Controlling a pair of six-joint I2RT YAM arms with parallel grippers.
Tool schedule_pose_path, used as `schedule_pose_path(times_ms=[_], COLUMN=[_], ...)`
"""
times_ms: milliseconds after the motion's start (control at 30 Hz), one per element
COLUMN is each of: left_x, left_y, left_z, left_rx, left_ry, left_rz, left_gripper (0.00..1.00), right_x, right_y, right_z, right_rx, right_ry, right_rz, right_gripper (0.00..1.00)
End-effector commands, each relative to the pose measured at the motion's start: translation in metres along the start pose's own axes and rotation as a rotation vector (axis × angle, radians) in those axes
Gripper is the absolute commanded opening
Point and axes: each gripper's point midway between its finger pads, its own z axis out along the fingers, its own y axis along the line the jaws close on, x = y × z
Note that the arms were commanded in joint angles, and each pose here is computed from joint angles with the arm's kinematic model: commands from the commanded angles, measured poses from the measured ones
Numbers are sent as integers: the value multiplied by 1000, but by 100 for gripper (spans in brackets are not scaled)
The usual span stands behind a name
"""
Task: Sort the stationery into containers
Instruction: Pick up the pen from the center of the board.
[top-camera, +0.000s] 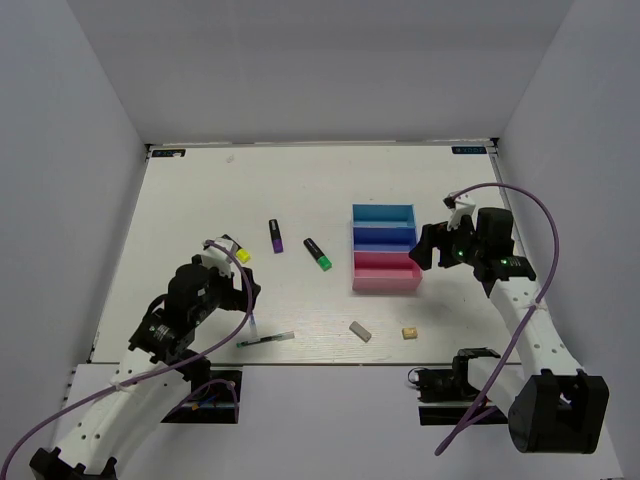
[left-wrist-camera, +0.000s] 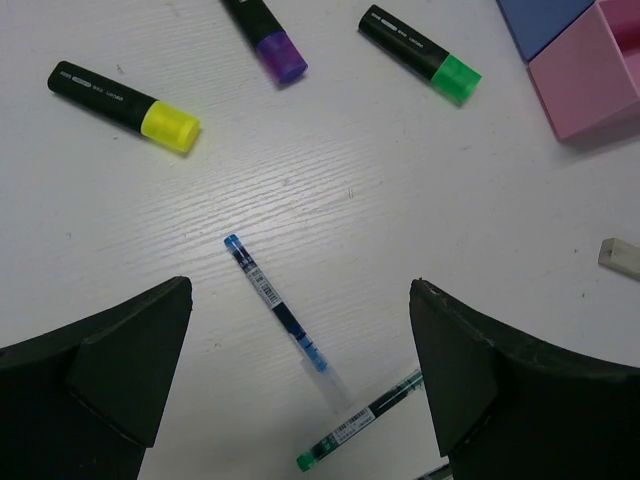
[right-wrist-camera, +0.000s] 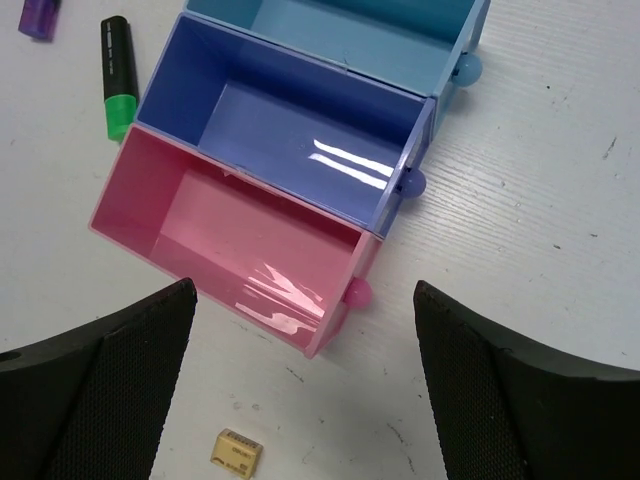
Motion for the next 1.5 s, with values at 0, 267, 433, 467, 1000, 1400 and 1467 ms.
schedule_pose_path(times_ms=[0, 267, 433, 467, 1000, 1400, 1467], left_x=[-10, -10, -12, -11, 8, 6, 5], left_y=[-2, -2, -4, -6, 53, 62, 62], left_z=[-1, -1, 0, -1, -4, -7, -7], left_rx=[11, 9, 10, 24, -358, -410, -412], left_ry=[-22, -7, 14, 21, 164, 146, 142], left_rz=[2, 14, 0, -3, -74, -66, -67], left_gripper=[100, 97, 11, 0, 100, 69, 69], right_x=[-9, 0, 9, 10, -64, -63, -51], right_y=[3, 11, 38, 40, 114, 169, 162], right_z=[0, 1, -3, -3, 92, 225, 239], right_rx=[-20, -90, -274, -284, -204, -146, -110], right_ry=[-43, -22, 3, 17, 293, 459, 504], right_rz=[-23, -92, -212, -197, -747, -644, -630], right_gripper=[90, 90, 10, 0, 75, 54, 54])
